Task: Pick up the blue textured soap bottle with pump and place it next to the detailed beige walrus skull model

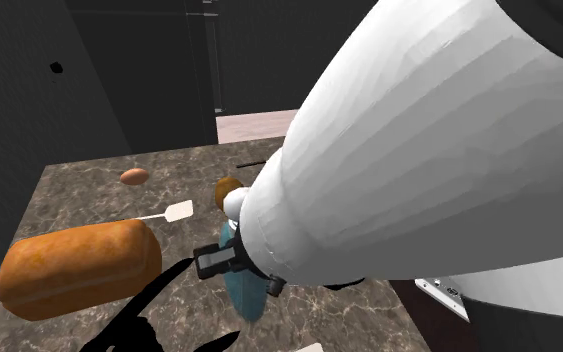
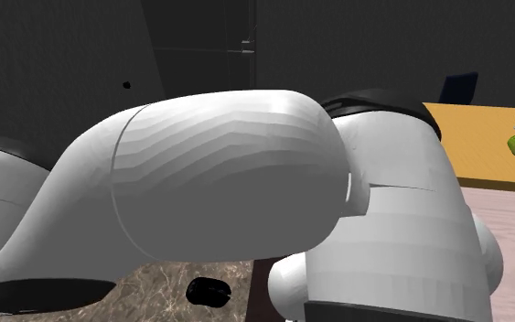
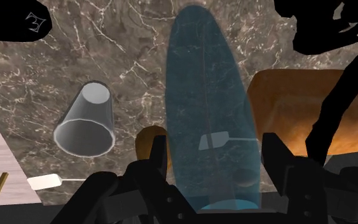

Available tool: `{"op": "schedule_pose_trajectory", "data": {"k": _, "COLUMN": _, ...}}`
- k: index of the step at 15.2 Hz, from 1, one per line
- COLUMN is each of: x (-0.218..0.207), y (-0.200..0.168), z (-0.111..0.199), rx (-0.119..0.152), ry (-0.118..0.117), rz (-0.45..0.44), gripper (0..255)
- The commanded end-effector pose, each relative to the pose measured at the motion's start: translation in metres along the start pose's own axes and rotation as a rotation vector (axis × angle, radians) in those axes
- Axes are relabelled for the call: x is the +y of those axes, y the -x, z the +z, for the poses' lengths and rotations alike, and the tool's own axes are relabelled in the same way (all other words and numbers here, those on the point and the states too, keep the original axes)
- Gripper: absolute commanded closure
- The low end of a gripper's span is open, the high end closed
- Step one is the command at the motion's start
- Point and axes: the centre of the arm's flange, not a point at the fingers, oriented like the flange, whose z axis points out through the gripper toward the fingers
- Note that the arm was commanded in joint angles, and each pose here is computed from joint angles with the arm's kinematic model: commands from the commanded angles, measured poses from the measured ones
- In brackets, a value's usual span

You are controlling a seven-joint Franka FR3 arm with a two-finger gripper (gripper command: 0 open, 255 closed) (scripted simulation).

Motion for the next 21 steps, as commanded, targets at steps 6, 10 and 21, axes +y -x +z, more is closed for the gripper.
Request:
{"op": "schedule_pose_trajectory", "data": {"k": 6, "x": 0.004, "y": 0.014, "z": 0.034, "rx": 0.0, "ry": -0.001, "rz": 0.0, "gripper": 255}}
{"op": "schedule_pose_trajectory", "data": {"k": 10, "x": 0.007, "y": 0.022, "z": 0.053, "rx": 0.0, "ry": -0.001, "rz": 0.0, "gripper": 255}}
{"op": "schedule_pose_trajectory", "data": {"k": 21, "x": 0.013, "y": 0.044, "z": 0.107, "rx": 0.0, "ry": -0.001, "rz": 0.0, "gripper": 255}}
